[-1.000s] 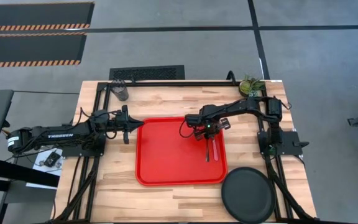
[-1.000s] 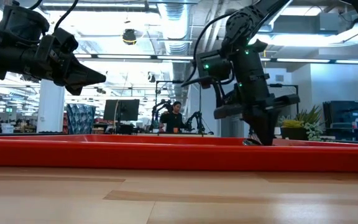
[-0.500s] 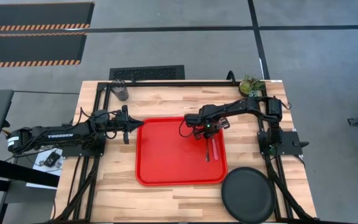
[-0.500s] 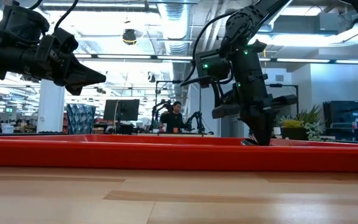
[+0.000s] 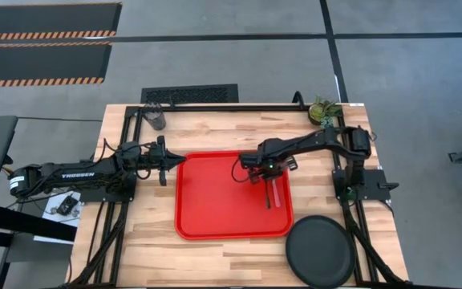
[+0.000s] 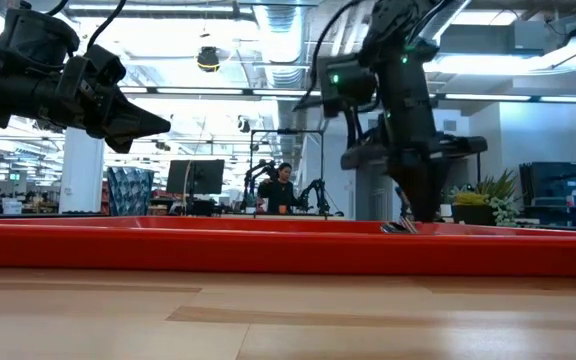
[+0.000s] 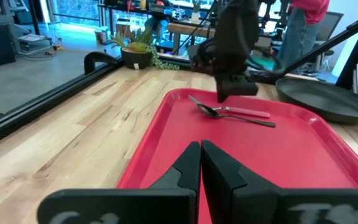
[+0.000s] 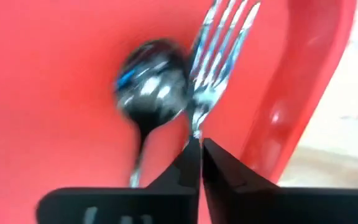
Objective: Pick and place plate/cup/fork/spoon on tray
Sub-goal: Adjust the red fork on the red tray
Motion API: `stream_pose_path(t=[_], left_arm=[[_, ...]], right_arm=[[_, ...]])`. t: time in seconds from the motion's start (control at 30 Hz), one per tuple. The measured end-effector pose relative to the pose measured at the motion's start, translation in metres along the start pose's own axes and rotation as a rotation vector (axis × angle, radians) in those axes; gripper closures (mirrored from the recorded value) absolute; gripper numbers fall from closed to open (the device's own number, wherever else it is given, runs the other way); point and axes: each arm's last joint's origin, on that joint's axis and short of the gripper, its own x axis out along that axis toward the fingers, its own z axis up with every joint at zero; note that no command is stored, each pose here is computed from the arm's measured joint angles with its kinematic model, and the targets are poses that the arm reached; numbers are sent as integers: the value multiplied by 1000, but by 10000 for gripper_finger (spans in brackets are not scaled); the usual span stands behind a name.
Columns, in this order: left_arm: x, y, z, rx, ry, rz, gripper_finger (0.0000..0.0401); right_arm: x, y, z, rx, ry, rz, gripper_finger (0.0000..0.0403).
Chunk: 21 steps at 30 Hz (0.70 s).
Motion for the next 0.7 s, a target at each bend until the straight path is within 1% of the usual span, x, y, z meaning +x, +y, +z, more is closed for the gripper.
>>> stream_pose_path(t=[0.07, 0.2, 0.33, 0.5, 0.7], left_arm=[[0, 0, 0, 0, 0, 0, 399], [0, 0, 0, 0, 1, 0, 399], [0, 0, 0, -1, 2, 0, 399], [0, 0, 0, -1, 1, 0, 399], [0, 0, 0, -1, 1, 0, 399]], right_arm=[[-3, 2, -5, 7, -7, 18, 344], [2, 3, -12, 15, 2, 11, 304], [14, -2, -14, 52, 18, -6, 281], [21, -2, -14, 62, 20, 11, 281], [22, -1, -14, 71, 18, 28, 315]])
